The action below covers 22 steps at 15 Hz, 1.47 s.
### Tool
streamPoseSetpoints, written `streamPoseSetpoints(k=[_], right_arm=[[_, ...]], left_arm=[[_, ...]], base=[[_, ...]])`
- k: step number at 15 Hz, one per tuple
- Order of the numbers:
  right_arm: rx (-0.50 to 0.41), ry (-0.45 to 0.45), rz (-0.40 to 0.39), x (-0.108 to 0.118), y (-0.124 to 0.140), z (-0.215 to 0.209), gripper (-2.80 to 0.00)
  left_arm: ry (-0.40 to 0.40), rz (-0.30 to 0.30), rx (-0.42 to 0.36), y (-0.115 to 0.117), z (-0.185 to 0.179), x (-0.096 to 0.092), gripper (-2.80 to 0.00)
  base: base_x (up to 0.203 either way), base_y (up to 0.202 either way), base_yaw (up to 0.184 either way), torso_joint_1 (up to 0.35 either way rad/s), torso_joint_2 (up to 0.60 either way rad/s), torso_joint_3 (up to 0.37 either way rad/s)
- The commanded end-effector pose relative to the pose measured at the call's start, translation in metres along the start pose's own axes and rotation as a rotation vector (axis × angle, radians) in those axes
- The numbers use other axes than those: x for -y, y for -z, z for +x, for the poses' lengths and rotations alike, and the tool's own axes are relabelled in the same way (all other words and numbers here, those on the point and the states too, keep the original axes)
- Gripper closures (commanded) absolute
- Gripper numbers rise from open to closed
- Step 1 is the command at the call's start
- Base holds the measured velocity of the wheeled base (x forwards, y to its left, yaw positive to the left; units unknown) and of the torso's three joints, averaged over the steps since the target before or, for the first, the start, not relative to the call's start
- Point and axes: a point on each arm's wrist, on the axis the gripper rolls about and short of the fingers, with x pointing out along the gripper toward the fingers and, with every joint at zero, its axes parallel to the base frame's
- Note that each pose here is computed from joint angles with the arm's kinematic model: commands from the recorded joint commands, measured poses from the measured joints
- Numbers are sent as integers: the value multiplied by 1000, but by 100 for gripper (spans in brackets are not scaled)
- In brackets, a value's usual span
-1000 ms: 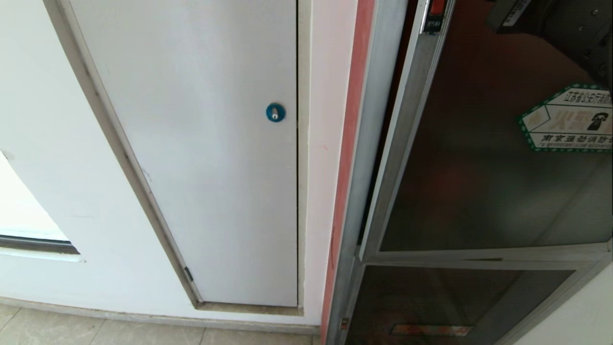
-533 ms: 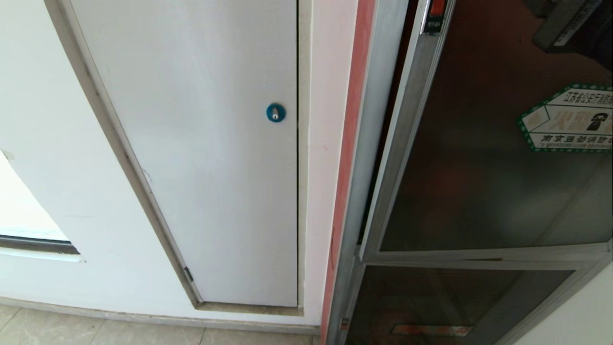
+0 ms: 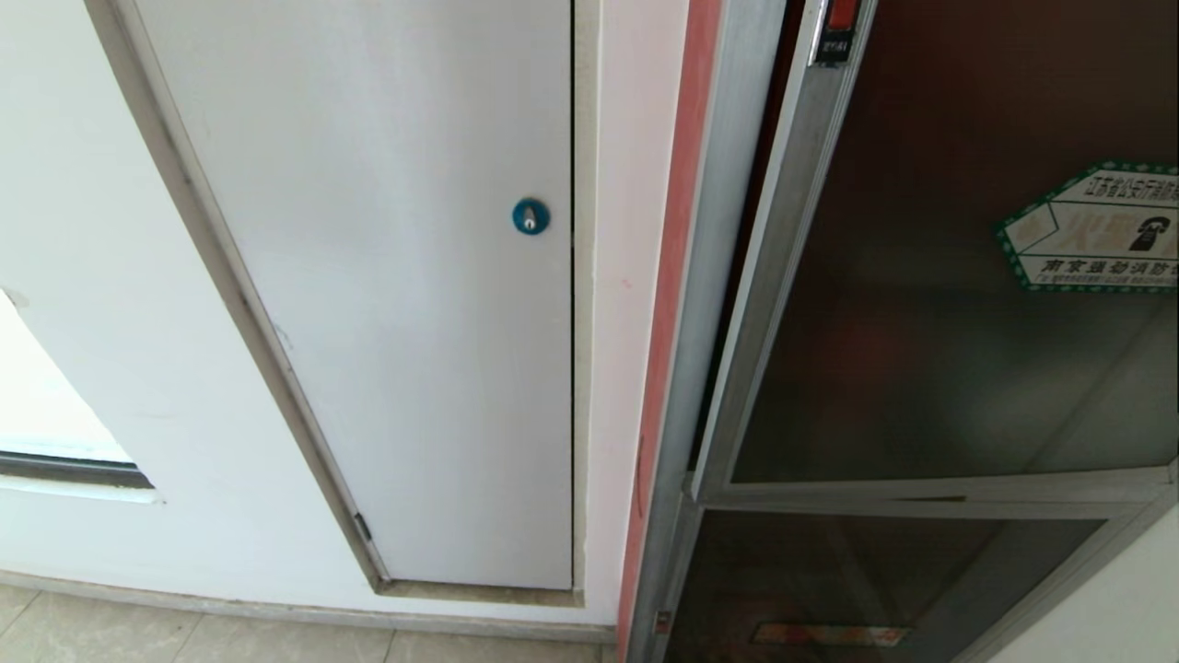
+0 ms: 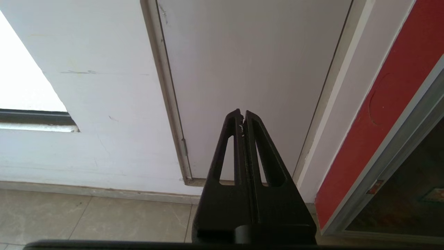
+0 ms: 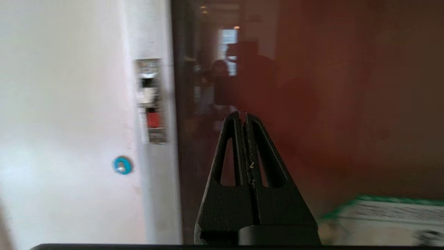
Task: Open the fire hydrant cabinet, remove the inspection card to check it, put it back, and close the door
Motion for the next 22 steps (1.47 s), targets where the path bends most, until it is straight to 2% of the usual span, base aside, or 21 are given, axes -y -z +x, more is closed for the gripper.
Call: streamPoseSetpoints(k=[1,4,8,11,12,14,17,22], right_arm=[[25,52,-9,15,-8,-9,0],[50,173,-64,42,-12,-23,0],[71,415,-170,79,-12,-67,0],[99,585,-257,93,-13,-105,0],[94,617,-283,95,-15,-123,0],[35,638,-321,96,-16,-159,0],[-65,637,-342,94,-2,-200,0],[-137,641,-371,91,32,-241,0]], left_arm=[[-1,-1,-21,6,1,0,0],[-1,-1,-20,6,1,0,0],[-1,-1,-21,6,1,0,0],[-1,-1,-21,6,1,0,0],[-1,-1,-21,6,1,0,0],[-1,-1,-21,6,1,0,0],[-1,-1,-21,6,1,0,0],[-1,-1,-21,6,1,0,0]], base=[[0,0,0,0,0,0],[0,0,0,0,0,0],[0,0,0,0,0,0],[0,0,0,0,0,0],[0,0,0,0,0,0],[0,0,0,0,0,0],[0,0,0,0,0,0],[0,0,0,0,0,0]])
